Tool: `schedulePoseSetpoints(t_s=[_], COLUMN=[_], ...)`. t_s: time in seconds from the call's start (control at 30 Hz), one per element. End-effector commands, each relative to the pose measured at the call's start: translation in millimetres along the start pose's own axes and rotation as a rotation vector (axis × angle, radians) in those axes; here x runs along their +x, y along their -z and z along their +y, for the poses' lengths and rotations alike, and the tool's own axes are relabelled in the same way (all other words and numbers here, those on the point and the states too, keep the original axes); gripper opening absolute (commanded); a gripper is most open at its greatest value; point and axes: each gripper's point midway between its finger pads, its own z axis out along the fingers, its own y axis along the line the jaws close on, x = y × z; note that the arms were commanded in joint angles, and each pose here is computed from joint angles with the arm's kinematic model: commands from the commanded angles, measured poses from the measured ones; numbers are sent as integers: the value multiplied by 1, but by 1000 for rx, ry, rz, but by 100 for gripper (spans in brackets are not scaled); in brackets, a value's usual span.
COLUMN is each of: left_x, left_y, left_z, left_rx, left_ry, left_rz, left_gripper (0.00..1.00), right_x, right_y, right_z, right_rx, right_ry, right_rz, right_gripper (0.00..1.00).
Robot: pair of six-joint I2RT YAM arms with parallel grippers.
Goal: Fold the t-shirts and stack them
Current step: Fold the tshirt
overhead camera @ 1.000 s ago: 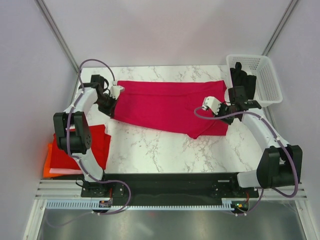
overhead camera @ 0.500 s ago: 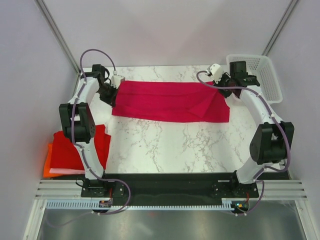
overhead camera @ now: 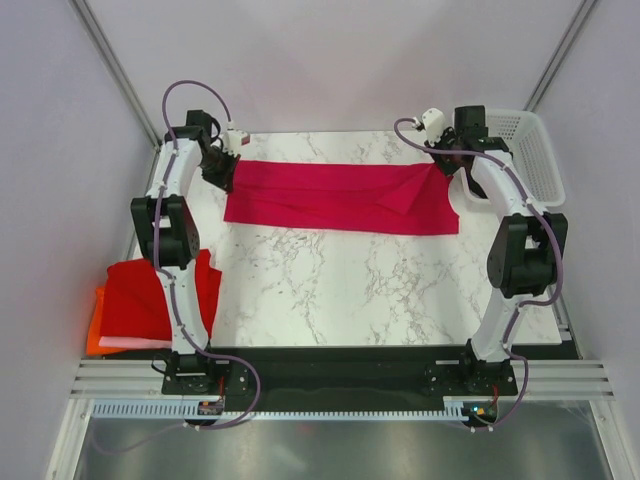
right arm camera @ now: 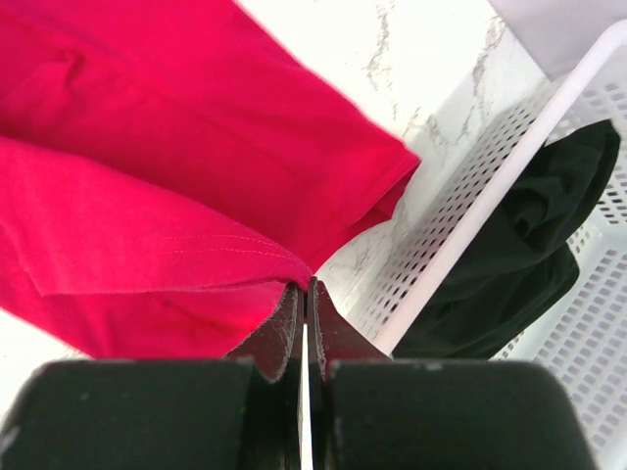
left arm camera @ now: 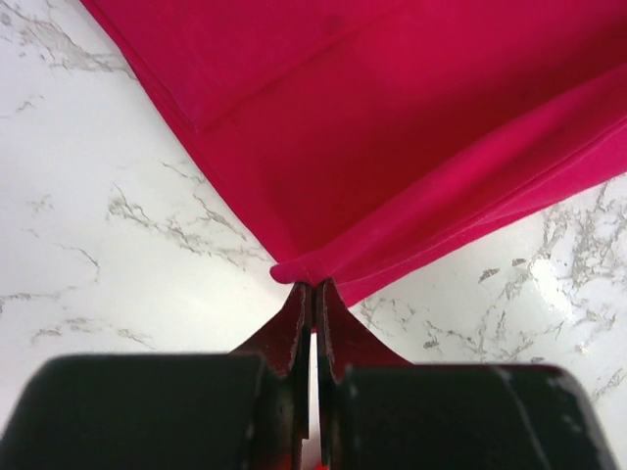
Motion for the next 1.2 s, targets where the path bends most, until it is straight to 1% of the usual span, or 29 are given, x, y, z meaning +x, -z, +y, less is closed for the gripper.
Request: schedulePoseSetpoints(t_s=[0.0, 0.2, 0.23, 0.27, 0.3, 0.33, 0.4, 0.43, 0.47, 0.53, 0.6, 0.63, 0.67, 0.73, 0.77, 0.83, 0.9, 0.97, 1.17], left_x=[-13, -22, -21, -22, -20, -21, -21, -25, -30, -36, -44, -45, -45, -37, -32, -19, -6, 2, 19], left_y=[3, -7, -9, -10, -12, -11, -8, 1, 6, 15, 25, 26, 26, 14, 6, -8, -23, -32, -47], left_z=[9, 18, 20, 20, 22, 23, 25, 25, 27, 27, 20, 17, 13, 6, 3, -3, -9, -12, -21], left_rx=[-11, -18, -20, -22, -31, -39, -54, -68, -81, -94, -79, -69, -56, -25, -9, 25, 57, 76, 113], left_ry=[31, 44, 47, 52, 56, 57, 64, 65, 66, 74, 75, 74, 68, 68, 63, 71, 87, 101, 129], left_rz=[-25, -35, -34, -33, -24, -26, -28, -46, -66, -95, -131, -137, -137, -111, -92, -52, -15, 9, 56], left_gripper=[2, 2, 7, 13, 18, 28, 34, 39, 40, 41, 41, 41, 41, 41, 40, 37, 35, 32, 30], right_x=[-25, -29, -29, -30, -28, -28, -32, -34, -36, -34, -25, -14, -12, 10, 11, 24, 29, 26, 24], right_y=[-2, -23, -27, -31, -37, -38, -32, -29, -25, -16, -17, -18, -21, -29, -31, -37, -42, -45, -62], right_z=[-29, -37, -39, -38, -40, -42, -43, -43, -41, -33, -11, 4, 23, 55, 71, 99, 112, 118, 124], right_rx=[74, 80, 81, 81, 92, 104, 117, 117, 113, 91, 5, -62, -156, -279, -344, -426, -460, -469, -474], right_ry=[-21, -21, -25, -29, -48, -57, -66, -72, -72, -71, -56, -54, -25, -25, 13, 42, 65, 77, 90], right_rz=[-62, -63, -63, -63, -51, -48, -58, -67, -75, -78, -76, -44, -55, 20, 21, 80, 102, 101, 122], right_gripper=[0, 0, 0, 3, 20, 28, 40, 43, 44, 45, 45, 46, 46, 45, 45, 43, 44, 43, 44])
